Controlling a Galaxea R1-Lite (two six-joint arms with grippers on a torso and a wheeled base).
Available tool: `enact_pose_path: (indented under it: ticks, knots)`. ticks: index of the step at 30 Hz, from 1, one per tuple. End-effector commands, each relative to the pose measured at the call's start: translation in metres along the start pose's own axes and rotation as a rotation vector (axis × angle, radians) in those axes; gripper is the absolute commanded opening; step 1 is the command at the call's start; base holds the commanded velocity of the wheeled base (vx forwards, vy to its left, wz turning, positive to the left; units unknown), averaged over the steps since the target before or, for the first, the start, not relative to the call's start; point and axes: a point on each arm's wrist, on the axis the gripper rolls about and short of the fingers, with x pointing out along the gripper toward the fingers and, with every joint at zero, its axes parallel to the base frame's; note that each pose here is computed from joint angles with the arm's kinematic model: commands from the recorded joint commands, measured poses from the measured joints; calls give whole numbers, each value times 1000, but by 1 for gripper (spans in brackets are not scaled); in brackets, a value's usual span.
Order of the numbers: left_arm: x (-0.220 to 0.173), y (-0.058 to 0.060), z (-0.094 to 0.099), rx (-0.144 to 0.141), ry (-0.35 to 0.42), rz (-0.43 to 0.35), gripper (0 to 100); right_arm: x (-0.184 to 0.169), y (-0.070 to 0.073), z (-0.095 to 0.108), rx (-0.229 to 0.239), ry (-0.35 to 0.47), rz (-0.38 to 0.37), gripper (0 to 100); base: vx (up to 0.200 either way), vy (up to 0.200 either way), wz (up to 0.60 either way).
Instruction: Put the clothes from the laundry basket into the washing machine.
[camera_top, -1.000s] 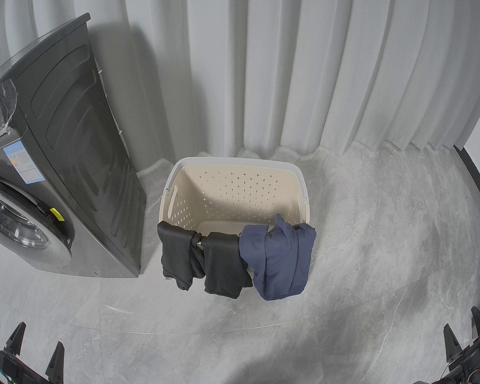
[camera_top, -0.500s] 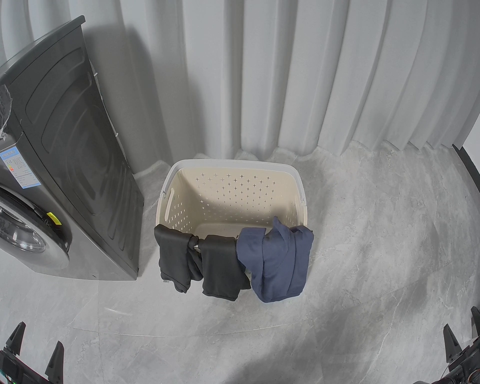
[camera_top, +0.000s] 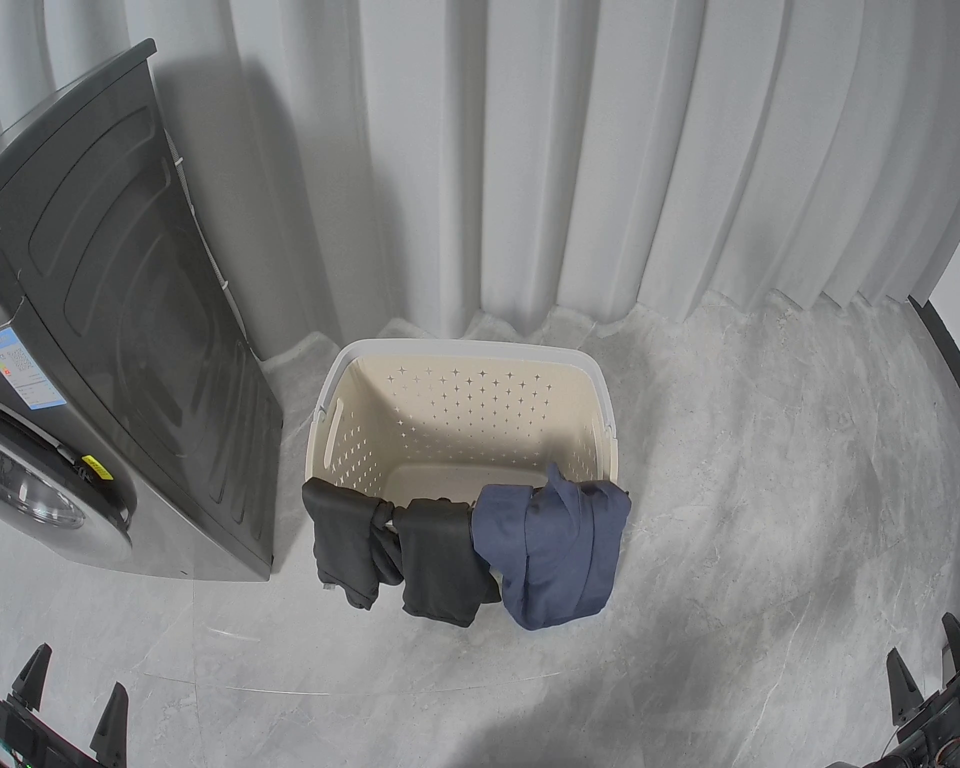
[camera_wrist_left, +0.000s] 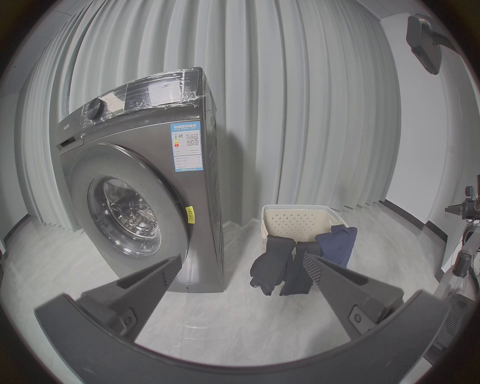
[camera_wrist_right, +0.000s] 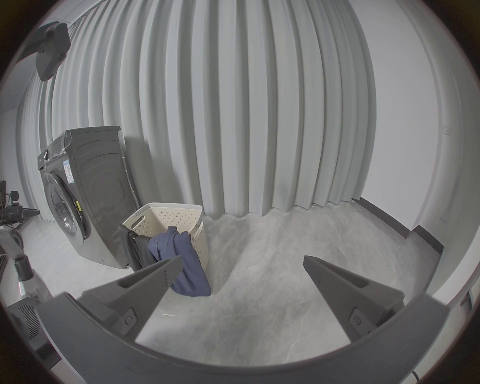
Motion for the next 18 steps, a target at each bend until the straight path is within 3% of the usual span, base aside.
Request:
enact_pose_path:
  ticks: [1,7,13,18]
  knots:
    - [0,0,-5,0,3,1,100,0,0,-5,0,1,0,100,200,0,0]
    - [0,0,-5,0,3,1,100,0,0,-5,0,1,0,100,0,0,0]
    - [0,0,-5,0,3,1,100,0,0,-5,0,1,0,100,0,-200,0]
    - [0,0,-5,0,3,1,100,0,0,-5,0,1,0,100,0,0,0]
